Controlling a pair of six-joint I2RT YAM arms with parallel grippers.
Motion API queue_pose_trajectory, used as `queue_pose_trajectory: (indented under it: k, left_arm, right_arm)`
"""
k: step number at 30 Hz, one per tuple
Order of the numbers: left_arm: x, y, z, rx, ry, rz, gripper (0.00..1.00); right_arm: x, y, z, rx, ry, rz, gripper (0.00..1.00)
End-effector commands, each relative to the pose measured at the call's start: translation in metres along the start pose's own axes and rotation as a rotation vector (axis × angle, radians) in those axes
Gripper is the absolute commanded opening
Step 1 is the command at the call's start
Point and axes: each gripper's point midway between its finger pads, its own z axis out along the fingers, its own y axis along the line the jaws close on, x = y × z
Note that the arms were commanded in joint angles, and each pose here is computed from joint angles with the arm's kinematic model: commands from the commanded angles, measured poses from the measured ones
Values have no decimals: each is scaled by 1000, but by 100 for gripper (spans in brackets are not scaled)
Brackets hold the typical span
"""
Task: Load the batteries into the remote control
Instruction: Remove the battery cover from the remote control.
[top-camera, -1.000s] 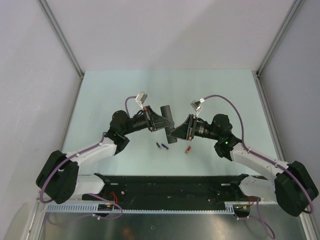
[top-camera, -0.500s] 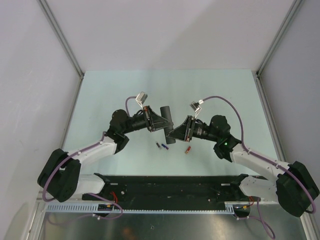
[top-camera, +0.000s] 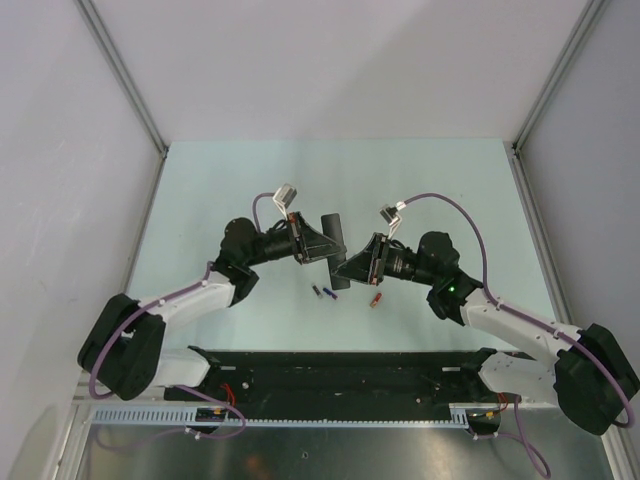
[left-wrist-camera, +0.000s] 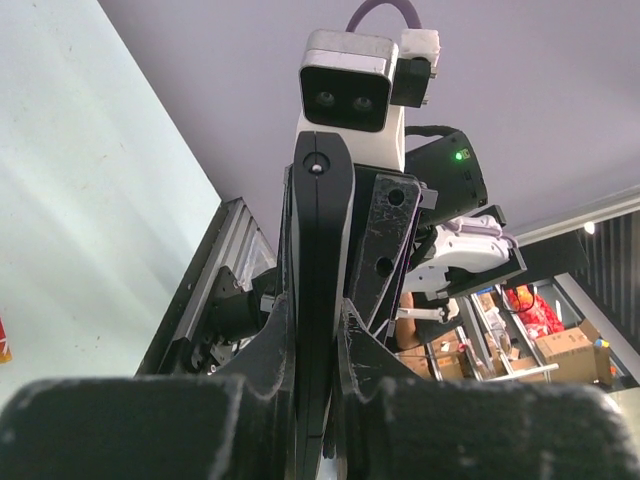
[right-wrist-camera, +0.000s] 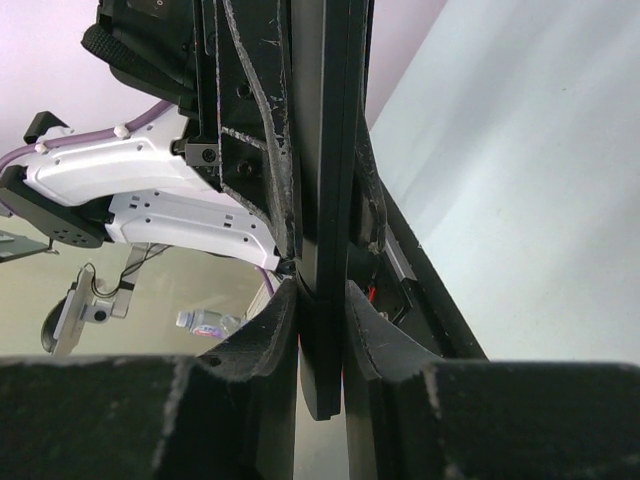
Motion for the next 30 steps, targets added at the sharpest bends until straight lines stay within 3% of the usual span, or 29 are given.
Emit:
queue_pose_trajectory:
  k: [1,30]
  left_arm:
    - [-64,-41,0,92,-214,78,0]
    - [-77,-37,6,85,-225,87,0]
  right_arm:
    - [45,-17,-10,48,173,26,14]
    - [49,-14,-15,60,176,15,30]
